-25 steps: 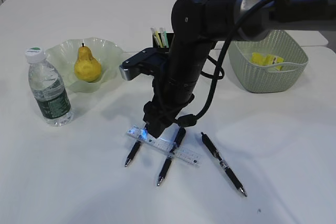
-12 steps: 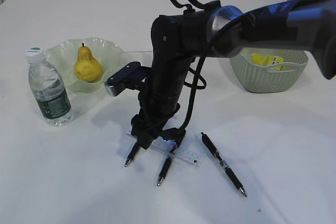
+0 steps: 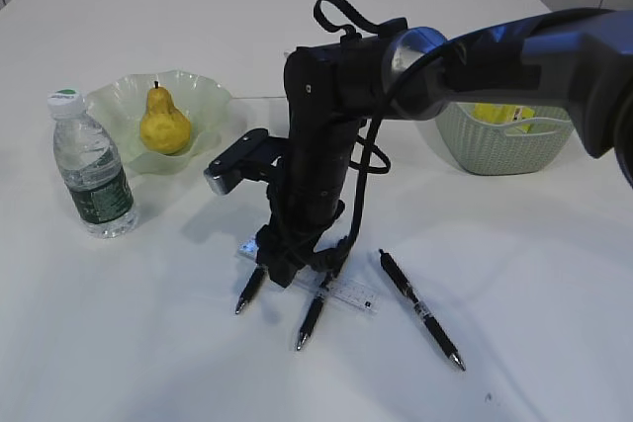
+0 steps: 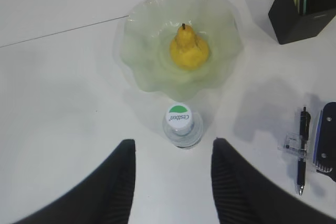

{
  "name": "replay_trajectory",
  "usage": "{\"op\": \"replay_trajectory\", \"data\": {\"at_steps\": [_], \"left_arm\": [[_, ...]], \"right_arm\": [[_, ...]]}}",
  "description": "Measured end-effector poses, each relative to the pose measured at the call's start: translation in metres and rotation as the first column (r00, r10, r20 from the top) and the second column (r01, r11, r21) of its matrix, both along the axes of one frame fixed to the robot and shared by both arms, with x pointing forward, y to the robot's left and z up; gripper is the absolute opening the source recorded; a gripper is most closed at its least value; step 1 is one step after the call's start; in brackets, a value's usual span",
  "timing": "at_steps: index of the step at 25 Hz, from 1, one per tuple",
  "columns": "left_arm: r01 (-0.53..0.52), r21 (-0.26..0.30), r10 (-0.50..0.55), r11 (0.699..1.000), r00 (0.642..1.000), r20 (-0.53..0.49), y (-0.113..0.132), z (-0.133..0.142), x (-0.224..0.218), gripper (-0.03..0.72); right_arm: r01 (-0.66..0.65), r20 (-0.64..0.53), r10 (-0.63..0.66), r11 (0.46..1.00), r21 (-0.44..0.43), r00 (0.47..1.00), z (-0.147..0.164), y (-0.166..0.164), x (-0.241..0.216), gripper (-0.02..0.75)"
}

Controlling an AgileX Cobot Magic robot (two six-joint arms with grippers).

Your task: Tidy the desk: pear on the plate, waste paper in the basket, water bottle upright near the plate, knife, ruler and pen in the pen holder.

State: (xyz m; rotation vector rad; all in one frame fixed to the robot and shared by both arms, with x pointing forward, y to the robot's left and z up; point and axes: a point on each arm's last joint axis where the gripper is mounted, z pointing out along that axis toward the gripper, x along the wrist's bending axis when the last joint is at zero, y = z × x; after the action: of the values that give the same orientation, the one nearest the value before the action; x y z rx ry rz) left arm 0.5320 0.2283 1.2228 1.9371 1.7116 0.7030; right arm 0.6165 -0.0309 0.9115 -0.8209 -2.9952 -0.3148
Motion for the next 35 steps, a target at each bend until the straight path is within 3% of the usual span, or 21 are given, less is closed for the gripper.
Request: {"op": "replay_trajectory", "data": {"at_steps": [28, 31, 35], "left_arm": [[-0.001, 0.001, 0.001, 1.0, 1.0, 0.0, 0.0, 0.0, 0.0, 0.331], [-0.001, 0.001, 0.001, 1.0, 1.0, 0.0, 0.0, 0.0, 0.0, 0.331], [-0.001, 0.001, 0.001, 1.0, 1.0, 0.0, 0.0, 0.0, 0.0, 0.331]], "right_arm": [[-0.006, -0.027, 0.005, 1.0, -0.025, 1.0, -0.011, -0.001, -0.001, 0.499], [-0.01, -0.021, 0.01, 0.999, -0.033, 1.0, -0.011, -0.002, 0.0, 0.449], [-0.013, -0.018, 0.012, 0.999, -0.038, 1.0, -0.011, -0.002, 0.0, 0.307]]}}
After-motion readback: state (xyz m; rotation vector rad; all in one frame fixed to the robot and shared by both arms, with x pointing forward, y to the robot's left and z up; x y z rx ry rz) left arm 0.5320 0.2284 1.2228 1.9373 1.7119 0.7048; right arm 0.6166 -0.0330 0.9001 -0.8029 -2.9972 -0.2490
